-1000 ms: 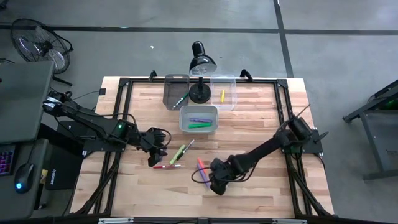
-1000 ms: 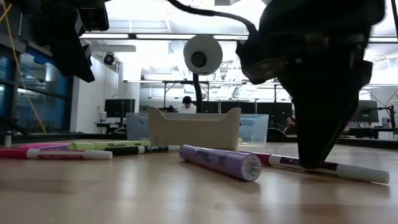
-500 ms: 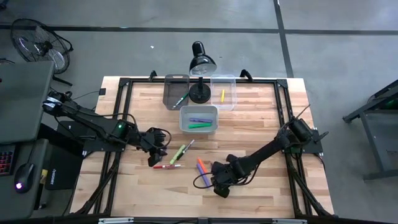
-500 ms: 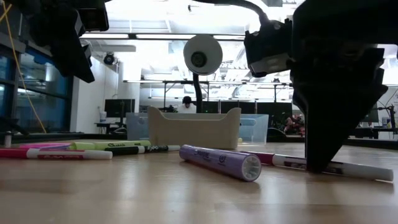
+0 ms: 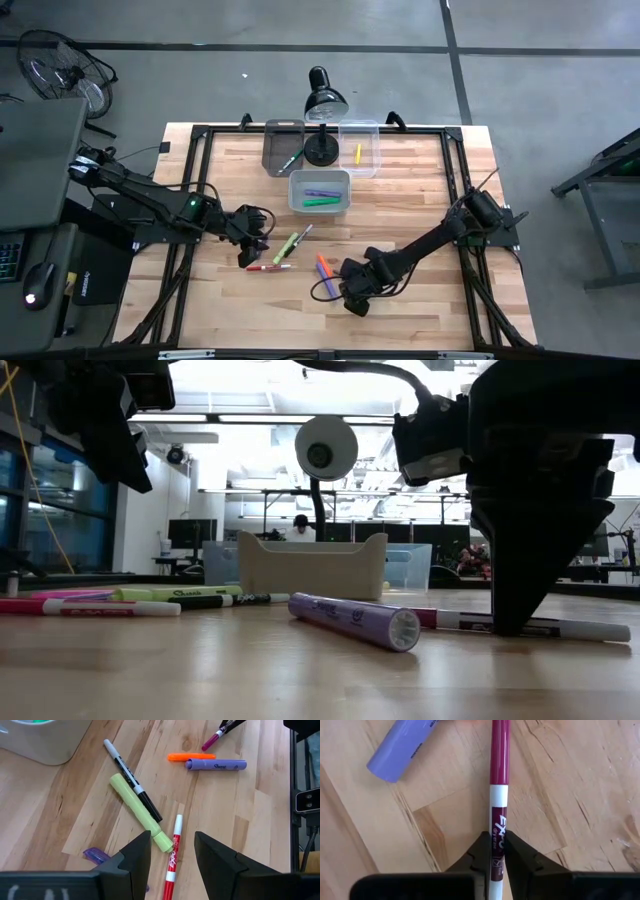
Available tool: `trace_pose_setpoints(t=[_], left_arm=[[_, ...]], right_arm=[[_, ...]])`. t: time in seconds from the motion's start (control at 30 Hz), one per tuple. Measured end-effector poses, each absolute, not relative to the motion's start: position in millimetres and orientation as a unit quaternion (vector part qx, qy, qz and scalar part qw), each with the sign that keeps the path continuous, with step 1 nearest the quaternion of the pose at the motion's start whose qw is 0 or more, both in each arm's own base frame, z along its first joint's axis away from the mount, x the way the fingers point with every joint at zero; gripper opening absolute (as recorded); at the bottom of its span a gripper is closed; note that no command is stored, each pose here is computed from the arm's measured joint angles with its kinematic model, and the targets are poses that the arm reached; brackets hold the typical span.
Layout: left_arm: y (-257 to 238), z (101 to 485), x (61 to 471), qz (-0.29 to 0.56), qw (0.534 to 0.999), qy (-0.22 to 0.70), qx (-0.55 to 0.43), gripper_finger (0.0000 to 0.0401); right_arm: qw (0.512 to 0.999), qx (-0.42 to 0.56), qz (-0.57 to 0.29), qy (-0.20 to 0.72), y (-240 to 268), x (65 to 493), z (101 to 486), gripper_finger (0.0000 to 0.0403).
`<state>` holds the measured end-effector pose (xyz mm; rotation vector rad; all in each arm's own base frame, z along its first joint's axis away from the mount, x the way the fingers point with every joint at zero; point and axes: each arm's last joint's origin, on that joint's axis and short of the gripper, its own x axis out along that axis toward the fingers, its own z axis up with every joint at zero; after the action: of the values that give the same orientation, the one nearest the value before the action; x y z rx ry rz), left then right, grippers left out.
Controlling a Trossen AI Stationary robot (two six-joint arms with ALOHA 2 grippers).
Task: Pick & Place Markers
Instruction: Put the medium maroon marker into the black bin
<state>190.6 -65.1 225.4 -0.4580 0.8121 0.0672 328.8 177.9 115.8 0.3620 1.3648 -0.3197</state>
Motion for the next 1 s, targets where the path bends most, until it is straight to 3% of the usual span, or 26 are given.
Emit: trace_pose_setpoints(t=[0.37, 0.6, 0.8, 1.0], left_arm=[[-65, 225, 191, 0.029, 0.892, 0.393, -0.222, 0.0149], [-65, 225, 191, 0.026, 0.891, 0.394, -0.222, 0.0149], [-65, 225, 190, 0.026, 0.892, 0.394, -0.221, 0.0149], [-65, 225, 190, 0.025, 0.892, 0.394, -0.22, 0.0149]], right_arm=[[0.751, 0.183, -0.183, 0.607, 165, 326, 135, 0.0021], [0.711, 0.188, -0.255, 0.628, 144, 315, 147, 0.0024], [0.695, 0.222, -0.288, 0.62, 122, 311, 173, 0.0027], [0.715, 0.246, -0.304, 0.58, 98, 307, 206, 0.0024]])
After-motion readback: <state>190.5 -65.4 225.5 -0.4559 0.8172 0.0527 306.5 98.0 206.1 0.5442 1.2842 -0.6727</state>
